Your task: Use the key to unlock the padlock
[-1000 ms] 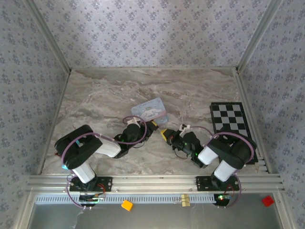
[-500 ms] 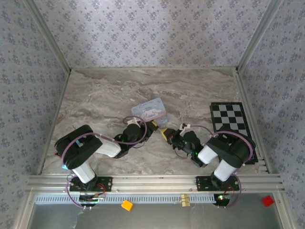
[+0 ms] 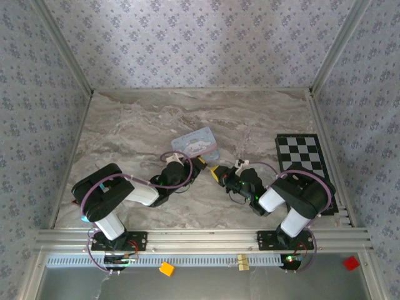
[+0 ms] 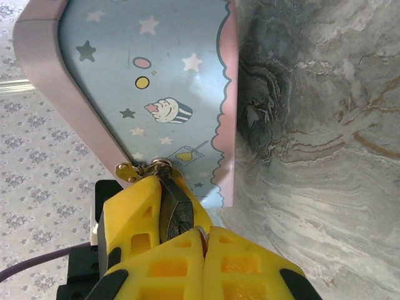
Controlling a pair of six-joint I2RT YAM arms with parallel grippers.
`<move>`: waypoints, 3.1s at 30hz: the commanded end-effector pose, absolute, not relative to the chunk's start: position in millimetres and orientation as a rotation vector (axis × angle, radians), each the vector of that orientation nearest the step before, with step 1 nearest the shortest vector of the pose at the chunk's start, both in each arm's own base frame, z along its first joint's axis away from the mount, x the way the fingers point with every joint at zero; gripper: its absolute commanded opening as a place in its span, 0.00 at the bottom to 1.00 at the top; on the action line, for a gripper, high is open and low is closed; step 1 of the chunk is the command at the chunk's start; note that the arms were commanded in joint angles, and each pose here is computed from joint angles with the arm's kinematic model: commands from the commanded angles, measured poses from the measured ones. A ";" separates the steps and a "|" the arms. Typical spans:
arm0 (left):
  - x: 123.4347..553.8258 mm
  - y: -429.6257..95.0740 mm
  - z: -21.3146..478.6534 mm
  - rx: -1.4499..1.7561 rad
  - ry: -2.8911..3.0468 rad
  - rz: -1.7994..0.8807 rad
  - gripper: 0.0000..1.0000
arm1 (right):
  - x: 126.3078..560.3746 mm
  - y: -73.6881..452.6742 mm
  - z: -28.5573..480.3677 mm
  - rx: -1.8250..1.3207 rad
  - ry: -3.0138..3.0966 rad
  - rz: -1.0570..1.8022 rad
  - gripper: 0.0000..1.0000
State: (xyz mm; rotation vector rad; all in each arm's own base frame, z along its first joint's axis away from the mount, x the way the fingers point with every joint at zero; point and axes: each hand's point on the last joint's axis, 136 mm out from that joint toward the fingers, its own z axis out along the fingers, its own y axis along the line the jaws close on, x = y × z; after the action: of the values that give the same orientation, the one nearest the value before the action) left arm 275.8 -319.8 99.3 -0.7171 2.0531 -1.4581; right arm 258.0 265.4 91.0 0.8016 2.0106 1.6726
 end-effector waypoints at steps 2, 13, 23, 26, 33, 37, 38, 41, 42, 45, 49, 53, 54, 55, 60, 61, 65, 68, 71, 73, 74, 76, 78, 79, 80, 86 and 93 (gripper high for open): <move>239.9 -368.7 144.2 -0.485 2.063 -1.754 0.00 | 259.8 289.6 133.3 0.667 1.917 1.820 0.00; 246.5 -357.6 144.2 -0.516 2.065 -1.694 0.00 | 258.1 275.4 130.6 0.696 1.936 1.798 0.00; 247.3 -356.8 142.1 -0.520 2.068 -1.685 0.00 | 256.3 280.7 141.6 0.629 1.945 1.781 0.00; 247.5 -356.7 139.1 -0.526 2.075 -1.680 0.00 | 255.5 282.4 145.6 0.605 1.952 1.771 0.00; 247.1 -354.8 131.8 -0.545 2.087 -1.668 0.00 | 252.6 281.1 158.6 0.563 1.944 1.741 0.00; 248.1 -356.8 133.4 -0.541 2.083 -1.675 0.00 | 249.9 282.4 160.3 0.543 1.955 1.717 0.00; 247.6 -357.6 133.6 -0.540 2.084 -1.679 0.00 | 249.1 283.3 159.4 0.539 1.958 1.715 0.00; 247.5 -359.4 136.6 -0.537 2.074 -1.696 0.00 | 247.4 286.9 155.2 0.537 1.962 1.717 0.00; 246.9 -360.1 136.9 -0.536 2.075 -1.698 0.00 | 246.7 289.1 155.4 0.535 1.958 1.729 0.00; 244.6 -363.1 138.9 -0.530 2.073 -1.701 0.00 | 245.1 297.7 161.9 0.516 1.921 1.787 0.00; 242.7 -367.8 139.5 -0.525 2.076 -1.711 0.00 | 243.0 306.3 171.7 0.483 1.893 1.823 0.00; 242.0 -368.5 141.0 -0.524 2.069 -1.724 0.00 | 248.2 292.0 160.0 0.528 1.906 1.766 0.00; 241.6 -368.8 142.1 -0.520 2.069 -1.726 0.00 | 251.2 285.4 156.4 0.547 1.906 1.754 0.00; 240.9 -368.6 141.6 -0.519 2.073 -1.723 0.00 | 255.4 278.6 153.0 0.565 1.907 1.738 0.00; 239.0 -370.2 143.3 -0.511 2.076 -1.728 0.00 | 261.4 273.9 155.8 0.559 1.906 1.719 0.00; 239.0 -371.2 144.6 -0.507 2.075 -1.732 0.00 | 261.8 273.6 155.7 0.558 1.908 1.713 0.00; 235.3 -375.3 146.4 -0.491 2.084 -1.740 0.00 | 266.8 270.5 158.0 0.560 1.898 1.710 0.00; 233.2 -376.3 146.0 -0.489 2.088 -1.744 0.00 | 272.2 261.9 152.5 0.580 1.900 1.687 0.00; 232.1 -377.3 145.4 -0.485 2.095 -1.739 0.00 | 275.0 259.1 154.6 0.584 1.890 1.695 0.00; 231.4 -378.5 145.3 -0.479 2.100 -1.736 0.00 | 275.3 261.2 157.1 0.574 1.892 1.701 0.00; 231.0 -379.3 145.1 -0.476 2.103 -1.734 0.00 | 275.0 263.1 158.9 0.568 1.893 1.706 0.00; 230.7 -380.5 144.4 -0.474 2.107 -1.730 0.00 | 274.3 266.6 163.6 0.553 1.887 1.718 0.00; 231.0 -381.6 144.1 -0.472 2.108 -1.732 0.00 | 271.7 271.1 165.6 0.536 1.895 1.716 0.00; 231.0 -382.2 143.9 -0.472 2.109 -1.733 0.00 | 269.2 275.3 166.9 0.521 1.902 1.717 0.00; 231.1 -382.6 143.8 -0.473 2.109 -1.734 0.00 | 267.2 278.0 168.2 0.508 1.905 1.717 0.00; 230.2 -383.3 140.2 -0.472 2.124 -1.726 0.00 | 268.3 269.5 173.1 0.513 1.884 1.705 0.00; 229.5 -383.4 142.7 -0.469 2.117 -1.734 0.00 | 270.4 257.3 171.4 0.506 1.908 1.618 0.00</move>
State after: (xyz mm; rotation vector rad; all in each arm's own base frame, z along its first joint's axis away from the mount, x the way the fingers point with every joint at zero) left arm 272.1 -344.3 128.7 -0.6790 2.0138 -1.5488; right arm 256.7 252.1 124.9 0.6147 2.0604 1.5707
